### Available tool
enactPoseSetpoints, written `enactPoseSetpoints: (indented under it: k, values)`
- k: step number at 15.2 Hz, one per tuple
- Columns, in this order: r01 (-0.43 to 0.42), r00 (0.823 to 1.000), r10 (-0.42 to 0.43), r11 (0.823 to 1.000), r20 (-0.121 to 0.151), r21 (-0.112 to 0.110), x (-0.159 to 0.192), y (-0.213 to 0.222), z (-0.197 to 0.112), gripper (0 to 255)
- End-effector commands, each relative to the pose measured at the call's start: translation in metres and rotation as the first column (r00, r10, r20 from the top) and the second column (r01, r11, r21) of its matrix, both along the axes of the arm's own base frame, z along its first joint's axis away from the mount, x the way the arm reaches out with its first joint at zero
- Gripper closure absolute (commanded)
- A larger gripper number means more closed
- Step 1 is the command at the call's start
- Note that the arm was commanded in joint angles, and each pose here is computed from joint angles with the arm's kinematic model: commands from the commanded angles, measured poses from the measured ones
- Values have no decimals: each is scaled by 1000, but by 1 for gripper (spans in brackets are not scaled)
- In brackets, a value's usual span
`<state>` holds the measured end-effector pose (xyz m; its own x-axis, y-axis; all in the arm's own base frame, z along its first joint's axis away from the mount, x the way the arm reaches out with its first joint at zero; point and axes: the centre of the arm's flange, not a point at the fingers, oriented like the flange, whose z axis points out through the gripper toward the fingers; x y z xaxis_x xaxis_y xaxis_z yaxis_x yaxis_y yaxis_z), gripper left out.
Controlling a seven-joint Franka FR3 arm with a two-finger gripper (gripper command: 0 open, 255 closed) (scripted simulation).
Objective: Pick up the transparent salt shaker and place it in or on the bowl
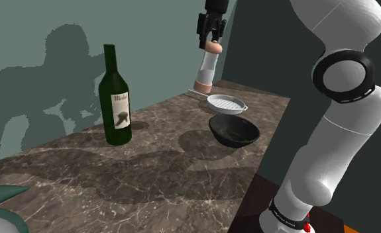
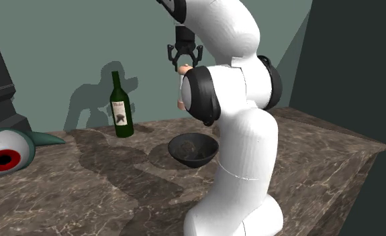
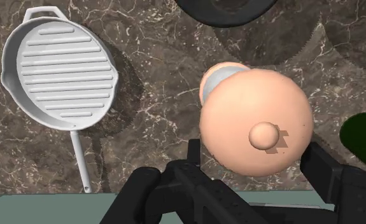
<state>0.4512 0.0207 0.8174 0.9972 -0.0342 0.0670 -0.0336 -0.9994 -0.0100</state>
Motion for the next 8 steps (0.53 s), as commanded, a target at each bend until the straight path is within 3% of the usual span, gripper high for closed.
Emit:
enactPoseSetpoints:
  k: [1, 8]
  values:
    - [0, 1000, 0, 1000, -1, 0, -26, 2, 7, 255]
    - [0, 1000, 0, 1000, -1, 0, -115, 8, 33, 255]
